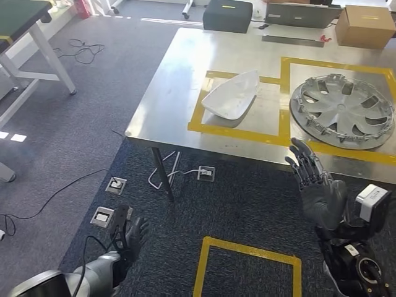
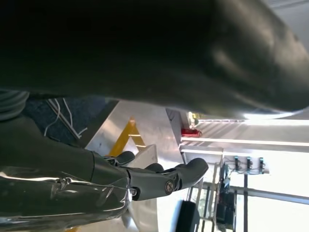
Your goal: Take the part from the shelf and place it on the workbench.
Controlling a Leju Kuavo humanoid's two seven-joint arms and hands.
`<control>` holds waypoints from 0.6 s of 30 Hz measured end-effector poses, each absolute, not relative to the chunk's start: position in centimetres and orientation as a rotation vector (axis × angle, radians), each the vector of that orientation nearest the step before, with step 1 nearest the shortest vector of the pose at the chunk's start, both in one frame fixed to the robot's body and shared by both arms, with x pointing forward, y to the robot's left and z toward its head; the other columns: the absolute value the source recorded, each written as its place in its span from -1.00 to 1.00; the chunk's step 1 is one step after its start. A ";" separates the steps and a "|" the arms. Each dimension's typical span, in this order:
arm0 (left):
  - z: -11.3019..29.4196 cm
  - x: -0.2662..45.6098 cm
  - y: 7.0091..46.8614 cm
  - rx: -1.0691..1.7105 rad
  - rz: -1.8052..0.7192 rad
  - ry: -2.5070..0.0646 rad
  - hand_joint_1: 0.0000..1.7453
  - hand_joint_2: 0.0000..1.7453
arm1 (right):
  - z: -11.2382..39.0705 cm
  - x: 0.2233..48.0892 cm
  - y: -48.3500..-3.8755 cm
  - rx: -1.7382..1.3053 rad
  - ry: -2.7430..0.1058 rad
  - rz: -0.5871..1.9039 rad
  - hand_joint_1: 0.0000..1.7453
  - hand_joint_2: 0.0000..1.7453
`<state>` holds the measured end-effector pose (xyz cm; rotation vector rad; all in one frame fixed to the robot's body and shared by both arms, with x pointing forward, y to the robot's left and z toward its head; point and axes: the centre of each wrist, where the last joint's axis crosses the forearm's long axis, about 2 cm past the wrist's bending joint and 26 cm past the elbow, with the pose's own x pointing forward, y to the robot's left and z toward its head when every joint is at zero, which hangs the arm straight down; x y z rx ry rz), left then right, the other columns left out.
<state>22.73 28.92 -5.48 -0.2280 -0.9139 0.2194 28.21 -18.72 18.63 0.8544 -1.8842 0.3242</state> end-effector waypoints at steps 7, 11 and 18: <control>-5.5 22.8 29.4 -0.221 0.235 -0.913 -1.00 -1.00 | 19.0 29.0 -18.1 0.879 -1.892 0.331 -1.00 -1.00; -5.6 22.5 30.0 -0.211 0.248 -0.913 -1.00 -1.00 | 18.9 29.1 -17.8 0.904 -1.894 0.331 -1.00 -1.00; -5.9 21.9 30.4 -0.200 0.257 -0.912 -1.00 -1.00 | 18.3 29.4 -17.5 0.916 -1.893 0.334 -1.00 -1.00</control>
